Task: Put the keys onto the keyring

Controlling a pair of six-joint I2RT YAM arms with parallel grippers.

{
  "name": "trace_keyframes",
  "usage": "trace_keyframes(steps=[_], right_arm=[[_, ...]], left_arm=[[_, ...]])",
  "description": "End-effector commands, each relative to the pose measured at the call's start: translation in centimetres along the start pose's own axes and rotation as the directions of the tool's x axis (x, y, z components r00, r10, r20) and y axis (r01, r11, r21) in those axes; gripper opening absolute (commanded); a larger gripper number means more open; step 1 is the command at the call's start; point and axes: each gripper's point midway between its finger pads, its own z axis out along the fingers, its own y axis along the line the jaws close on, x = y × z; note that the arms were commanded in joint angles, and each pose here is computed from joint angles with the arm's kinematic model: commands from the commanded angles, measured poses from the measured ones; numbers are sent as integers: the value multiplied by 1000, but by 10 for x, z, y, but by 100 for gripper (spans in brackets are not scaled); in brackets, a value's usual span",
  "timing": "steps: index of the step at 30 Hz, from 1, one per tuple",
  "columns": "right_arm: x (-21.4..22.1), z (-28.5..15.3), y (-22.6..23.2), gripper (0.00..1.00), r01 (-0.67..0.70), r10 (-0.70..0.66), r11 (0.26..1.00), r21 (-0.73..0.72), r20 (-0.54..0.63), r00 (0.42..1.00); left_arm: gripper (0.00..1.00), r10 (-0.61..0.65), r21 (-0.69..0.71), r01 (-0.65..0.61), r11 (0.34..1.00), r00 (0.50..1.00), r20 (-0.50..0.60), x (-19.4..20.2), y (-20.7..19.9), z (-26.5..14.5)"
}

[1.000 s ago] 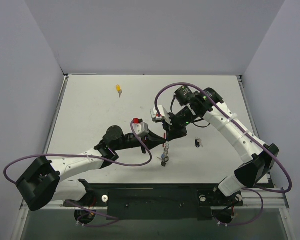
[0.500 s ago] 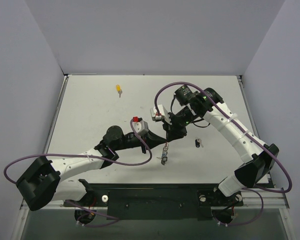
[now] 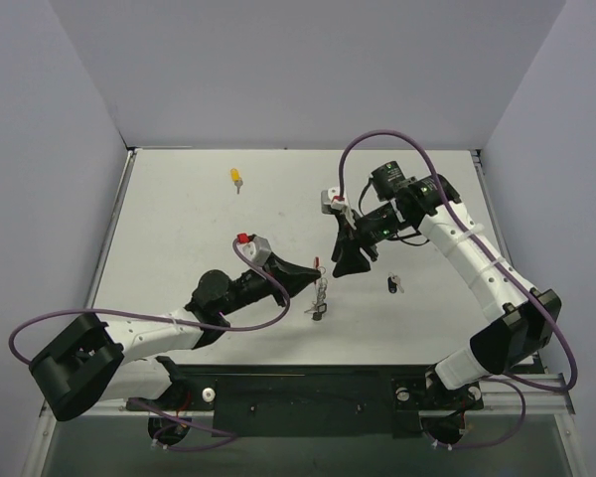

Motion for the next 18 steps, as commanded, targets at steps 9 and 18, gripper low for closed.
trace_keyframes(steps=[9, 18], right_arm=[[-7, 4, 9, 41, 75, -68, 996, -58, 104, 992], [-15, 7, 14, 34, 84, -74, 993, -85, 120, 990]], left_arm=[[0, 3, 39, -12, 999, 970, 242, -55, -21, 5], [0, 0, 42, -10, 999, 972, 237, -52, -21, 9]])
